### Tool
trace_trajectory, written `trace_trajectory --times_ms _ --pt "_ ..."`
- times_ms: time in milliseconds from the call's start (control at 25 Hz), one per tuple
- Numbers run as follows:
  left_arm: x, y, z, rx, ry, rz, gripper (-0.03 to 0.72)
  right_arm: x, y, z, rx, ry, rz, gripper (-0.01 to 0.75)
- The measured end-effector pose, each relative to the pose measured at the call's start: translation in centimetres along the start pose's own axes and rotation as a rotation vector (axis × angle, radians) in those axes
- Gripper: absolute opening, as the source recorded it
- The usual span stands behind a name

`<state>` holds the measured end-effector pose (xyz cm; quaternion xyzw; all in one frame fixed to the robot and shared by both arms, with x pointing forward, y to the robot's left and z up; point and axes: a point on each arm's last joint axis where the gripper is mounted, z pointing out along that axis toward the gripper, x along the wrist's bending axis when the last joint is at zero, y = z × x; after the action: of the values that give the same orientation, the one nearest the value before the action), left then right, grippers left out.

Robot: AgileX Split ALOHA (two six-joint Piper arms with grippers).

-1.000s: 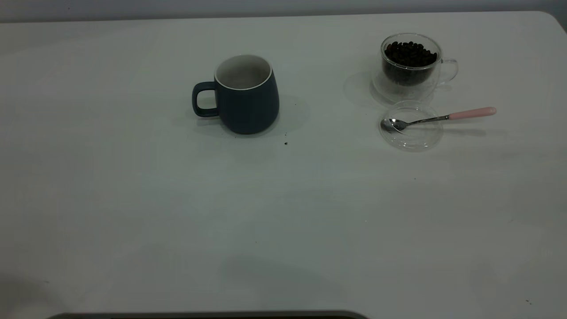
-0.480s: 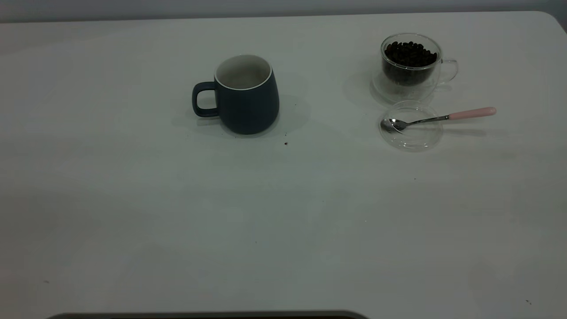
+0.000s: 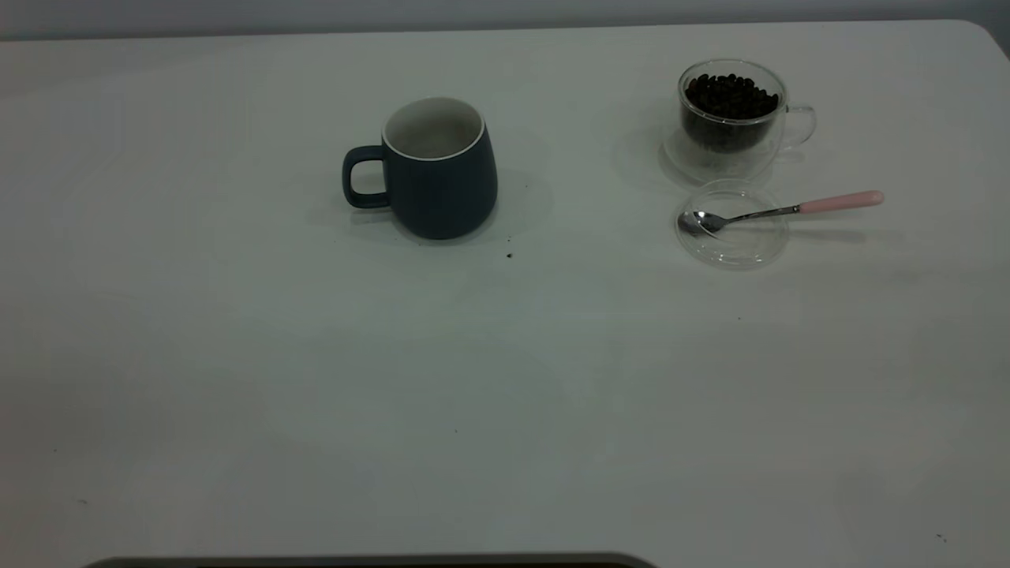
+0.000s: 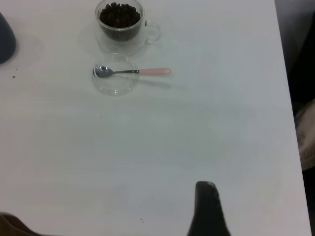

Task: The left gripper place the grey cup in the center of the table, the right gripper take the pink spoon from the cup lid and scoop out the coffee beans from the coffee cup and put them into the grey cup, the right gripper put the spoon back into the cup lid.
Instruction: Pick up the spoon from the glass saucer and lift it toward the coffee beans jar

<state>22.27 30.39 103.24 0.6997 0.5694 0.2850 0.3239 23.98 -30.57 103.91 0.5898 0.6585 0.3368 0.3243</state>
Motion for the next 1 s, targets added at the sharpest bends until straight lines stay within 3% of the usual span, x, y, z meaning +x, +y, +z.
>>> trace_trajectory --times_ms 360,1000 --pt "-0.22 0.01 0.00 0.004 0.105 -0.085 0.565 0.00 0.00 0.00 0.000 0.000 0.000 0.573" --pt "-0.24 0.01 0.00 0.004 0.109 -0.093 0.565 0.00 -0.04 -0.05 -0.005 0.000 0.001 0.573"
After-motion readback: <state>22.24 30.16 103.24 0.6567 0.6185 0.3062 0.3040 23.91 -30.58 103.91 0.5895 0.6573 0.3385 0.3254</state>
